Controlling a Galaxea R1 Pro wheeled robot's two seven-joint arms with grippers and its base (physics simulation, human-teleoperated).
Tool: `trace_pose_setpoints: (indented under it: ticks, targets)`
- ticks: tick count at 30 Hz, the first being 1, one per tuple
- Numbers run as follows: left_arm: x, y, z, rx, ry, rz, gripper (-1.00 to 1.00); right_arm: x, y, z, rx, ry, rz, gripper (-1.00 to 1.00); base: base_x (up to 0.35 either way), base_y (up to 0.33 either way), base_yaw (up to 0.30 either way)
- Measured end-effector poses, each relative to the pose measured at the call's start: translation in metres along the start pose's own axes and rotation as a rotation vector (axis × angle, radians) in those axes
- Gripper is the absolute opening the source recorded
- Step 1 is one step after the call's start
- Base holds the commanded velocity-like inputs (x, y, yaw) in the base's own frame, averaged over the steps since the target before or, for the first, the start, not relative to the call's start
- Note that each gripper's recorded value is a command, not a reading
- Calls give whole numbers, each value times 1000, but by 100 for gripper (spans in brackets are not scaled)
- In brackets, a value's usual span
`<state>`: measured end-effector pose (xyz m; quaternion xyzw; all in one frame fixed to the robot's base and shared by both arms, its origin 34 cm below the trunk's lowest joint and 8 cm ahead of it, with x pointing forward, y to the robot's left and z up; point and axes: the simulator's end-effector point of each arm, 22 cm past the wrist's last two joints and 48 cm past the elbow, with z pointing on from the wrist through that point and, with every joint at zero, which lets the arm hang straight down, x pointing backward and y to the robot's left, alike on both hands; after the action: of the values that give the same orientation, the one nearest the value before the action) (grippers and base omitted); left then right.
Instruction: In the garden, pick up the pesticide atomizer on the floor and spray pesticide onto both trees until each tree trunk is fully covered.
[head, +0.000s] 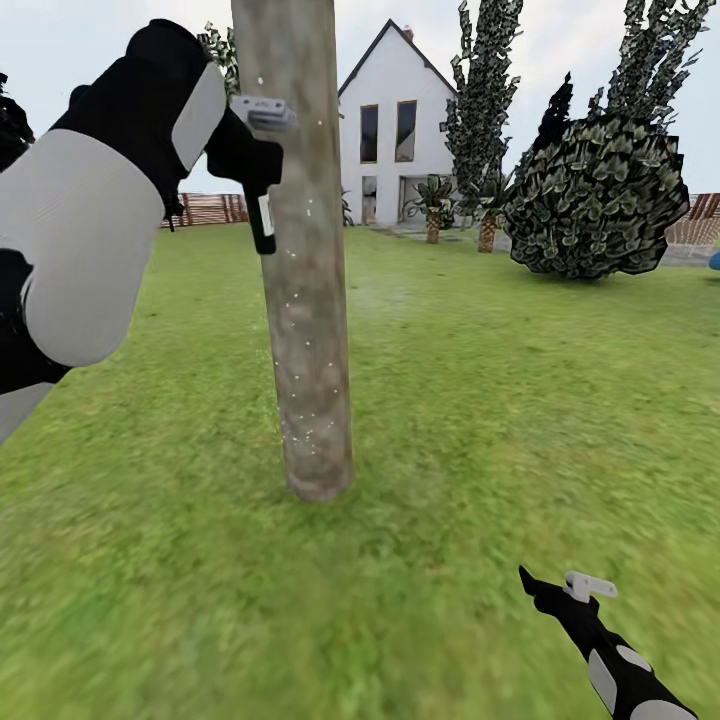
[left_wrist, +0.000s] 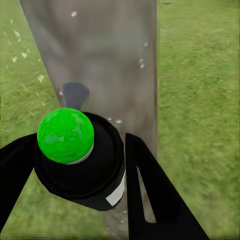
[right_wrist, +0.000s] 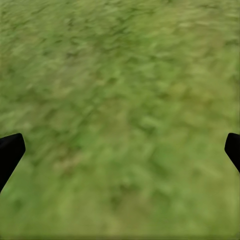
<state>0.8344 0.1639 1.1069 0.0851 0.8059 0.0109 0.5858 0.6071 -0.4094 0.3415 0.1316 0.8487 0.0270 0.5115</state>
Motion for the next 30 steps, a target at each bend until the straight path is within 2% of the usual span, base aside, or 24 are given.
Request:
trace_pose_setpoints:
  ticks: [1,2,3,4,7,8,9,10,12,15,16,19,22,25,28,30]
  targets:
    - [2,0,2,0,6,0,-100,0,0,0,0,0,0,100,0,0,0]
    - [14,0,9,1,38,-1,-100,0,0,0,0,0,0,100,0,0,0]
    - [40,1,22,0,104,-5,-100,0,0,0,0,1,0,100,0,0,0]
    - [57,3,30,-2,147,-8,-100,0,0,0,0,1,1,100,0,0,0]
    - [68,21,34,-24,173,-20,-100,0,1,0,-1,0,1,100,0,0,0]
    - [72,36,34,-38,180,-38,-100,0,1,0,-1,0,1,100,0,0,0]
    - [74,47,34,-58,184,-36,-100,1,1,0,-1,1,1,100,0,0,0]
    - [76,48,35,-48,186,-51,-100,1,1,0,-2,2,2,100,0,0,0]
    - [82,50,37,-50,199,-53,-100,3,2,0,-3,5,3,100,0,0,0]
    - [126,49,52,-46,301,-61,-100,3,2,0,-3,6,4,100,0,0,0]
    - [134,48,54,-45,317,-62,-100,3,2,0,-3,6,4,100,0,0,0]
    - [208,40,84,-31,411,-65,-100,4,2,0,-3,7,3,100,0,0,0]
    - [258,36,102,-25,454,-65,-100,3,2,0,-3,6,4,100,0,0,0]
    - [308,43,116,-34,489,-70,-100,3,2,0,-3,6,4,100,0,0,0]
    - [356,59,122,-55,538,-85,-100,4,3,0,-4,7,4,100,0,0,0]
    - [384,70,128,-68,538,-92,-100,3,3,0,-4,6,4,100,0,0,0]
